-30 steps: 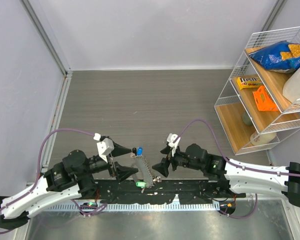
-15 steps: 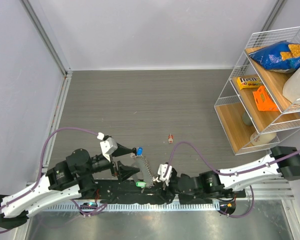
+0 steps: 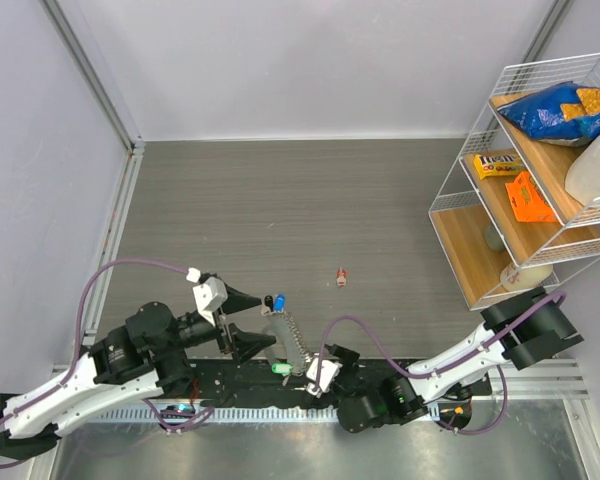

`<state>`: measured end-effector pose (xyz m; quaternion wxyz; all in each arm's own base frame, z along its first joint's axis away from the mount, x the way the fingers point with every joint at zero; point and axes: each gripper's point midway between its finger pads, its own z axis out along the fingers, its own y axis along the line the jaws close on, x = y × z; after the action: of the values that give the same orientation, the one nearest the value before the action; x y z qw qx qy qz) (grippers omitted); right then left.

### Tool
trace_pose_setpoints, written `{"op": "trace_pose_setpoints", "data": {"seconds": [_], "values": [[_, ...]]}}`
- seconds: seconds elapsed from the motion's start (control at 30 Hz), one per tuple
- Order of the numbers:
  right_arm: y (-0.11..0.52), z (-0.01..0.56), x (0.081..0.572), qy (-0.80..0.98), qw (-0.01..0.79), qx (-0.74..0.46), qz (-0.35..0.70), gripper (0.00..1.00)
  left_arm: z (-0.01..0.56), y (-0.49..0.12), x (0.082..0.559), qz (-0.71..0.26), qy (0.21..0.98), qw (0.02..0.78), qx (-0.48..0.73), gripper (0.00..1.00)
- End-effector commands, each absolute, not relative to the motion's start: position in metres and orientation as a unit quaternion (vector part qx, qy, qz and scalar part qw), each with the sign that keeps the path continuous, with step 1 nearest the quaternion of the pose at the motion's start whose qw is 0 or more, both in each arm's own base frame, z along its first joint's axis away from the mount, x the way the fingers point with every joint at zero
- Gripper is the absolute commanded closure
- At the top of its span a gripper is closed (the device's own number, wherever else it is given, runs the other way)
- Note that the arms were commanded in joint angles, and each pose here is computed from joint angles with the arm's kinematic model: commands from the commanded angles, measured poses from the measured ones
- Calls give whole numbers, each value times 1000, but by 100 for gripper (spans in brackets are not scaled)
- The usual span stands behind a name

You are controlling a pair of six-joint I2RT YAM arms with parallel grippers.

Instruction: Put the keys on the keyring

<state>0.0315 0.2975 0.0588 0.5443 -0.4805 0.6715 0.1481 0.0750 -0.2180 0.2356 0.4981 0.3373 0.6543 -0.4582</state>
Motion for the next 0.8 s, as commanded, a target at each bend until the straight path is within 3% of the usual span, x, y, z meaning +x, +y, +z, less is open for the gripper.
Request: {"op": "trace_pose_setpoints", "data": {"seconds": [0.0,0.17,0.77], "values": [[295,76,46,676,592,-414,143,17,250,-218,77,-473,630,524,325,1],[296,63,37,688,572,-414,166,22,254,-217,76,-477,622,530,323,0],[310,43,16,677,568,-435,171,23,251,-219,76,-474,629,523,326,0]]}}
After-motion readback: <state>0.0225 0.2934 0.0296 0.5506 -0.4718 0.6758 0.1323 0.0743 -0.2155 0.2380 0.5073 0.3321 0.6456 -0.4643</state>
